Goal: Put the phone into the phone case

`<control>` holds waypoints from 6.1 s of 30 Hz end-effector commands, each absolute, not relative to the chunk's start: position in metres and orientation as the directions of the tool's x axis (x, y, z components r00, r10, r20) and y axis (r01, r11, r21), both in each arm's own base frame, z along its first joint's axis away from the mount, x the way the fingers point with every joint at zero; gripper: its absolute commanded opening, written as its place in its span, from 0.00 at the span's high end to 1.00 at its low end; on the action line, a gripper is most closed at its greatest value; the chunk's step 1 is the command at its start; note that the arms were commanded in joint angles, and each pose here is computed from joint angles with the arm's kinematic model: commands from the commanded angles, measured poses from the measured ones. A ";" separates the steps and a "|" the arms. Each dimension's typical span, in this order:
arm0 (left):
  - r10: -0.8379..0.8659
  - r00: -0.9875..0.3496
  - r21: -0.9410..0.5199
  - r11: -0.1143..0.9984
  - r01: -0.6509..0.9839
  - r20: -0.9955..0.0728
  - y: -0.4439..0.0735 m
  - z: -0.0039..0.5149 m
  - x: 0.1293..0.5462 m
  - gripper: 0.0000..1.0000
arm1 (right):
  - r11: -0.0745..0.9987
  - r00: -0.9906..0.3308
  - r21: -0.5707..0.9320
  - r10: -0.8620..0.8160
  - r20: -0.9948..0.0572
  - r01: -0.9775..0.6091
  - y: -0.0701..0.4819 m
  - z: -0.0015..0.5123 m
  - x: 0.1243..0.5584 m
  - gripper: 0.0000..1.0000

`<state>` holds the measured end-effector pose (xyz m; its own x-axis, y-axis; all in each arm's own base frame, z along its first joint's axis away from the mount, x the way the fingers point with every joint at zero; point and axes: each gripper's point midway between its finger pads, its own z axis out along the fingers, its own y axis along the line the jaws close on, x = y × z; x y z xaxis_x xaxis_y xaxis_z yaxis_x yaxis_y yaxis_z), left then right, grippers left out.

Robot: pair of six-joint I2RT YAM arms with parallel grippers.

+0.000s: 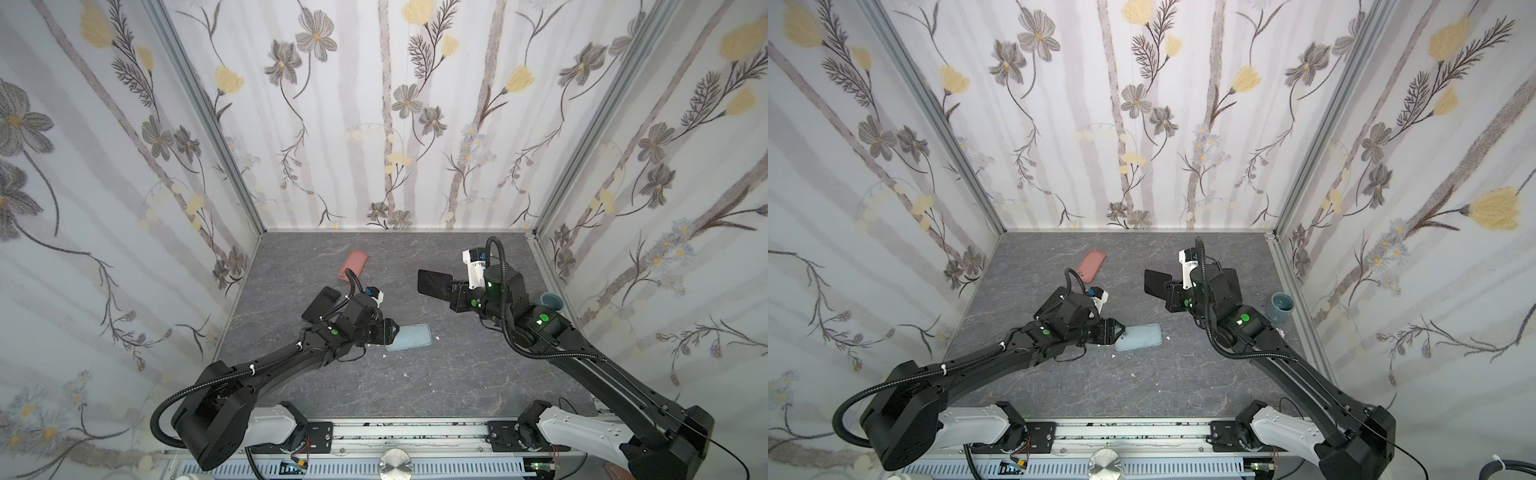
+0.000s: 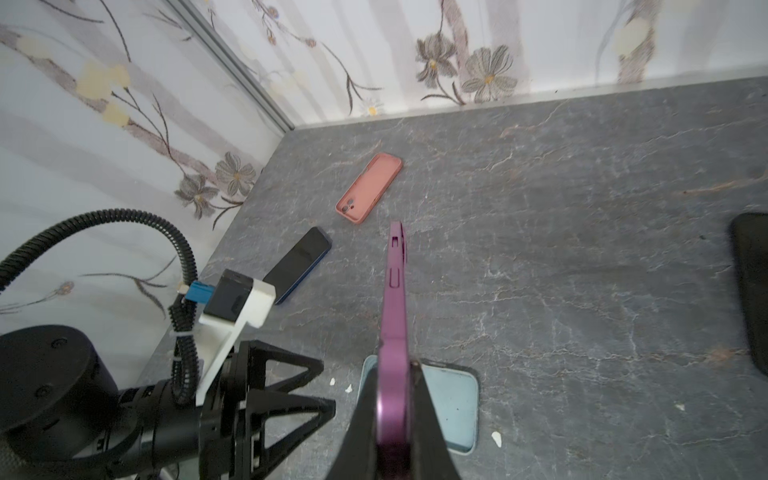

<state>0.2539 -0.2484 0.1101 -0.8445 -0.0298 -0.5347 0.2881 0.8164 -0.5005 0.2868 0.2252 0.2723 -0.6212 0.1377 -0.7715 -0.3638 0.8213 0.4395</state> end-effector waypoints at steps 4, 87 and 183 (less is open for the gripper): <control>-0.186 -0.831 -0.570 0.802 0.180 -0.524 -0.230 0.111 0.262 0.32 | 0.753 -0.687 0.536 0.156 -0.709 -0.383 0.245 0.256 0.280 1.00; -0.171 -0.953 -0.684 0.728 0.050 -0.252 -0.252 0.020 0.242 0.38 | 0.679 -0.987 0.730 0.058 -0.152 -0.073 0.266 0.052 0.249 1.00; -0.221 -0.931 -0.650 0.759 0.022 -0.289 -0.233 0.018 0.244 0.73 | 0.774 -0.980 0.631 0.082 -0.181 -0.052 0.249 0.038 0.233 0.90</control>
